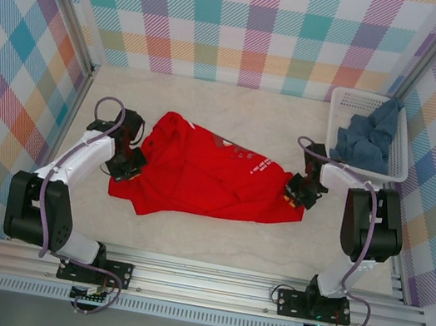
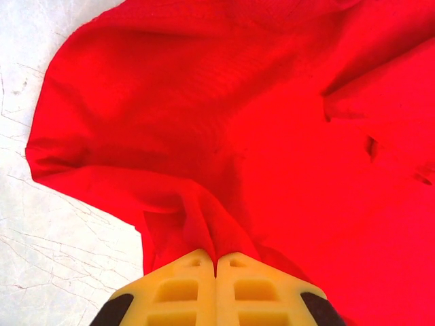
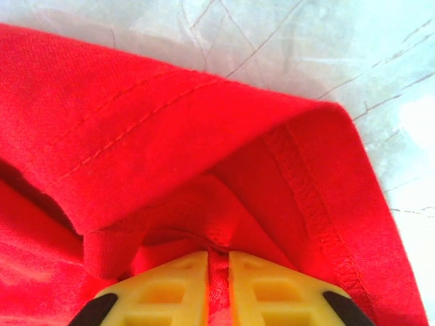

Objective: Fold and stack the t-shirts

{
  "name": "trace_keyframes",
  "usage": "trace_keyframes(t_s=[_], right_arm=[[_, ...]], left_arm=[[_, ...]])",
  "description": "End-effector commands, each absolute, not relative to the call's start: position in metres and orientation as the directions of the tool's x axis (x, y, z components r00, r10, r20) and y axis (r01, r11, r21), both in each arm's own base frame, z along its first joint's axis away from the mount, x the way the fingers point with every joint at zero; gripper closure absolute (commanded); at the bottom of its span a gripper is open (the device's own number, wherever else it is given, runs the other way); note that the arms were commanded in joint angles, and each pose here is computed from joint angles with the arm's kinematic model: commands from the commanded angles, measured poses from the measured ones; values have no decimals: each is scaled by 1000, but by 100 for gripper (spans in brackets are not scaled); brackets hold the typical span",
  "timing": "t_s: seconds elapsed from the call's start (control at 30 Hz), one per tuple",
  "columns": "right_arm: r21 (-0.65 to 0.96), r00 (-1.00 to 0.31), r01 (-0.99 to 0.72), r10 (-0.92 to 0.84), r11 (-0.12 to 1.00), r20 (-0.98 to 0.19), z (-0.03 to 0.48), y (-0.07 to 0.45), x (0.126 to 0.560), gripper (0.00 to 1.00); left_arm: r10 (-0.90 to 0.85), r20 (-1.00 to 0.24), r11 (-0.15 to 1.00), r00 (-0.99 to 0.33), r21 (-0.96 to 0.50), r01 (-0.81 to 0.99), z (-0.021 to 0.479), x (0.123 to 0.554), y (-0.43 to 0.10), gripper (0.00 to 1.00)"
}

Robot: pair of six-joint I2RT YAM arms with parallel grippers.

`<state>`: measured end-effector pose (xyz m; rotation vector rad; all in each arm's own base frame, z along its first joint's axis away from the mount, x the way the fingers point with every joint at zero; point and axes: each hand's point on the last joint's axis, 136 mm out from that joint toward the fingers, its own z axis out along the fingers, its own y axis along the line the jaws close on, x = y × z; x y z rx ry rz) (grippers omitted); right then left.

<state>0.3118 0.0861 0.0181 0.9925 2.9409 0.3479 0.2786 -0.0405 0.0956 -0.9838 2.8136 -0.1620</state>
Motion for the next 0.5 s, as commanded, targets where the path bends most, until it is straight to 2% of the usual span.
trace_keyframes(t_s=[0.0, 0.1, 0.47], right_arm=[[200, -790, 608, 610, 769, 57, 19, 82, 305, 92], [211, -790, 605, 613, 768, 32, 28, 81, 304, 100], [285, -802, 556, 594, 781, -62, 116, 80, 290, 100]], left_arm=[[-622, -117, 780, -774, -170, -602, 98, 278, -40, 100], [-624, -120, 779, -772, -173, -603, 99, 279, -40, 100], [-630, -131, 769, -765, -241, -592, 127, 288, -50, 100]])
